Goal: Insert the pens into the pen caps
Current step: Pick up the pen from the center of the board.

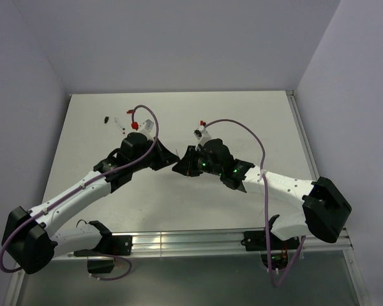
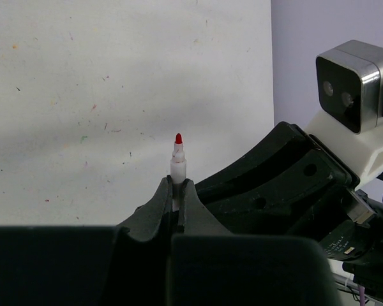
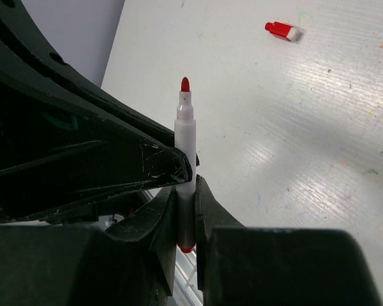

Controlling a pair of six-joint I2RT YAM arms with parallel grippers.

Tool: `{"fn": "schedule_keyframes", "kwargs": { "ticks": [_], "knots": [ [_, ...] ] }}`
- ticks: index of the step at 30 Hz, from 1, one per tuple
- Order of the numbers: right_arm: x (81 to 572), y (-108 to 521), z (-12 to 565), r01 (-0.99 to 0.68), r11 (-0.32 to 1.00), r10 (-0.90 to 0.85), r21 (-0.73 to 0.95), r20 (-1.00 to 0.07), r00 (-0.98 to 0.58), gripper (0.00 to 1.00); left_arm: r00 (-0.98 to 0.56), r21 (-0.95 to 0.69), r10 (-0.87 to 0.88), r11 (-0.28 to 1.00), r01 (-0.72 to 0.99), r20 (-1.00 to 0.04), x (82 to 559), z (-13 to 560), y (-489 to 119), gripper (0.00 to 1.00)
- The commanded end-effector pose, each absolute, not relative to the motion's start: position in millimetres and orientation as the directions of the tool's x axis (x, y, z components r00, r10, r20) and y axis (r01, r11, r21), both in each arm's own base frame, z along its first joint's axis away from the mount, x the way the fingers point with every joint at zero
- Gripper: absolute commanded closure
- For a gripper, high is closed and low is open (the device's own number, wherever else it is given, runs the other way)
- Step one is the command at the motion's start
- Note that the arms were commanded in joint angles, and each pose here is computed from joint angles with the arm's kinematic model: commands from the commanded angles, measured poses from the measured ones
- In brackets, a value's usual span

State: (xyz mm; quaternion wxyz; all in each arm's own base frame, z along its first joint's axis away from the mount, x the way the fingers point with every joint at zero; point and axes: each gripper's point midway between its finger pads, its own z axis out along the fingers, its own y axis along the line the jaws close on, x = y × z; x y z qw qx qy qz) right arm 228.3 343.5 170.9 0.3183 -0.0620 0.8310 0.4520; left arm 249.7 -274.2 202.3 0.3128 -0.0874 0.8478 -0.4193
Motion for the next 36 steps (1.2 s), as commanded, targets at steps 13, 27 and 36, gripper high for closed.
{"fn": "schedule_keyframes", "kwargs": {
  "ticks": [13, 27, 36],
  "knots": [
    [241.0, 338.7, 187.6, -0.404, 0.607, 0.213, 0.684, -0.63, -0.747, 1.0, -0.674, -0.633, -0.442, 0.773, 0.049, -0.592, 271.6, 220.7, -239.9, 0.72],
    [230.4, 301.5, 183.9, -0.425, 0.603, 0.208, 0.675, -0.648, -0.733, 1.0, -0.676, -0.308, -0.422, 0.906, -0.291, -0.604, 304.0, 168.3, -161.3, 0.62],
    [221.2, 280.2, 172.0, -0.426, 0.613, 0.211, 0.665, -0.658, -0.723, 1.0, -0.706, -0.216, -0.496, 0.865, -0.454, -0.505, 315.8, 99.9, -164.3, 0.7]
  ]
}}
